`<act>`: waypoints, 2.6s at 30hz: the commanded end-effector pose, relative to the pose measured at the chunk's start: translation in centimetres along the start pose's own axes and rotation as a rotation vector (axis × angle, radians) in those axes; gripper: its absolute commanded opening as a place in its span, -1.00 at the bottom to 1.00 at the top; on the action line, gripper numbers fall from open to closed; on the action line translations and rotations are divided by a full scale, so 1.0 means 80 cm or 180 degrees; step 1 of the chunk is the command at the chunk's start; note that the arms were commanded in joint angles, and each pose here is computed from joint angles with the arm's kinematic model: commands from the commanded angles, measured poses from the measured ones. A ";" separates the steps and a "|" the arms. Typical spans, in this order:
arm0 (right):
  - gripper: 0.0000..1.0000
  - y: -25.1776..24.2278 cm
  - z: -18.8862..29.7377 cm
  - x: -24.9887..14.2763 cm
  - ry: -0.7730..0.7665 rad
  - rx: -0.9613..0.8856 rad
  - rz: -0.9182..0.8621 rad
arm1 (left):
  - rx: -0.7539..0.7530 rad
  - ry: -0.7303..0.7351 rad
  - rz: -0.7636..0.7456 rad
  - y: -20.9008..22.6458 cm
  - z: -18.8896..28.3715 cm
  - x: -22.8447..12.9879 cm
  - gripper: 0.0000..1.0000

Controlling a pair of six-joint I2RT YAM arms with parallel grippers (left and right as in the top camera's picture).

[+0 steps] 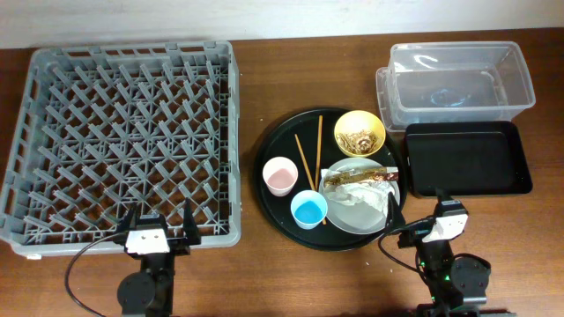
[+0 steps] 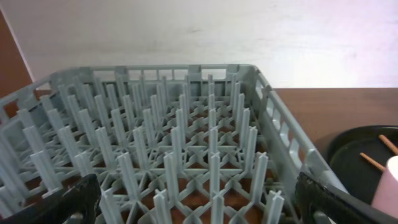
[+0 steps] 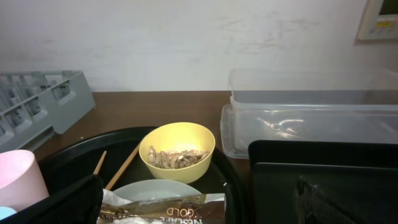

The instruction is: Sort waste into correct bins and load items into the dishwasher rack

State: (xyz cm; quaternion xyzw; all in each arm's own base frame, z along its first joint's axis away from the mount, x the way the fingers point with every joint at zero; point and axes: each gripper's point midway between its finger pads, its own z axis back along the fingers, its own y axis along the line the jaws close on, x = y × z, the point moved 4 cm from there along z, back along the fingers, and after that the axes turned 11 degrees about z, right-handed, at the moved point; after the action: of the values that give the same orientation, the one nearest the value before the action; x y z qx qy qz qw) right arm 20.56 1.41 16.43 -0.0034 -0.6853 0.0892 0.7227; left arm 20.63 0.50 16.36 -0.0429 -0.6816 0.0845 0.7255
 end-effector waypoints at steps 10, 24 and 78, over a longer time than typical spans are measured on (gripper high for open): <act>0.97 0.002 0.024 0.103 -0.0804 0.0114 0.0273 | -0.1193 -0.0632 -0.0287 -0.079 0.053 0.138 0.99; 0.97 -0.013 0.055 0.235 -0.0561 0.0109 0.0505 | -0.1101 -0.0952 -0.0287 -0.084 0.073 0.210 0.99; 0.96 0.072 -0.122 0.018 0.4194 -0.1538 -0.1856 | -0.0695 0.1707 -0.0139 -0.102 -0.086 0.231 0.99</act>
State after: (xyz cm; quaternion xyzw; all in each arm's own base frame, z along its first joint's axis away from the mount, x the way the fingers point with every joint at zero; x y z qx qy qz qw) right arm 30.09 8.84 18.88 -0.0127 -0.0873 -0.2450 0.9655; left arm 28.96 -3.70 34.83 -0.1290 -0.4644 -0.0115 0.8761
